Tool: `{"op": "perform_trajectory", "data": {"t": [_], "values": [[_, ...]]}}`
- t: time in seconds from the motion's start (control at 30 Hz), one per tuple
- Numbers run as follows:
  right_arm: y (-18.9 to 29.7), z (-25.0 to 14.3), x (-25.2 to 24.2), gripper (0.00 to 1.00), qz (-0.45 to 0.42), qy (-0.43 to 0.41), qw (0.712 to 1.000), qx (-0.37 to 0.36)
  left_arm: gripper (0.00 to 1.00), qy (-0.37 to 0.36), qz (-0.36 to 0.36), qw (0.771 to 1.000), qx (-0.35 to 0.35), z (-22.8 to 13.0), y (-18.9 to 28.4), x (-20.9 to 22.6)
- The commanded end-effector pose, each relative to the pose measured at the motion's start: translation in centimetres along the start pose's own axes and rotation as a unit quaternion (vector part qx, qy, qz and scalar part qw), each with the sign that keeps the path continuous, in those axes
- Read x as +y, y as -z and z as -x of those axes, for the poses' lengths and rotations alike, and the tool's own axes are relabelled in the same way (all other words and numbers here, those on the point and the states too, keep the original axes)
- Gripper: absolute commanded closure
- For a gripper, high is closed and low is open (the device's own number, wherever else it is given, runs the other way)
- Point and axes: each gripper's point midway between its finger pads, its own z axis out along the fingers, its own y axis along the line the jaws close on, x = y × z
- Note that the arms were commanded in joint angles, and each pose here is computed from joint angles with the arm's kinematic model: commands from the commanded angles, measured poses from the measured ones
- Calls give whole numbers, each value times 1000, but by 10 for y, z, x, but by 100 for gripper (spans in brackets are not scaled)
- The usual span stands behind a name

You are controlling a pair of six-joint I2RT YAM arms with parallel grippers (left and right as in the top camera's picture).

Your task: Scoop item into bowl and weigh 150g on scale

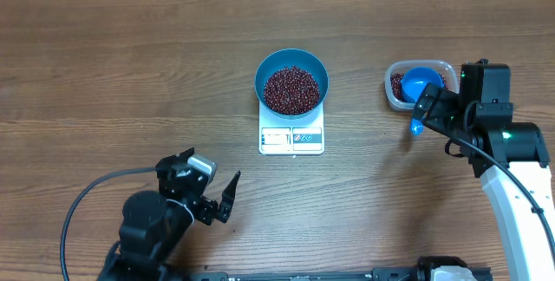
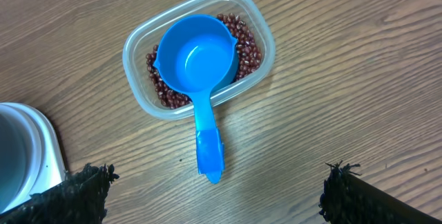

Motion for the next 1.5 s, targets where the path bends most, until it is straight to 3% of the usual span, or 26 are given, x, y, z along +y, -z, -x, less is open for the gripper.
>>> {"op": "perform_trajectory", "data": {"t": [0.0, 0.37, 0.53, 0.8, 1.03, 1.47], "values": [[6, 5, 0, 0, 5, 2, 1000, -11, 0, 1, 0, 999, -40, -9, -2, -1], [6, 5, 0, 0, 5, 2, 1000, -11, 0, -33, 12, 979, -201, -10, -14, 4], [6, 5, 0, 0, 6, 2, 1000, -11, 0, -35, 38, 977, -206, -10, -12, 17], [6, 5, 0, 0, 5, 2, 1000, -11, 0, -105, 134, 971, -170, -23, -8, 56], [6, 5, 0, 0, 6, 2, 1000, -11, 1, -66, 253, 957, -128, -40, 3, 99], [6, 5, 0, 0, 6, 2, 1000, -11, 0, -57, 262, 955, -127, -41, 5, 103]]}}
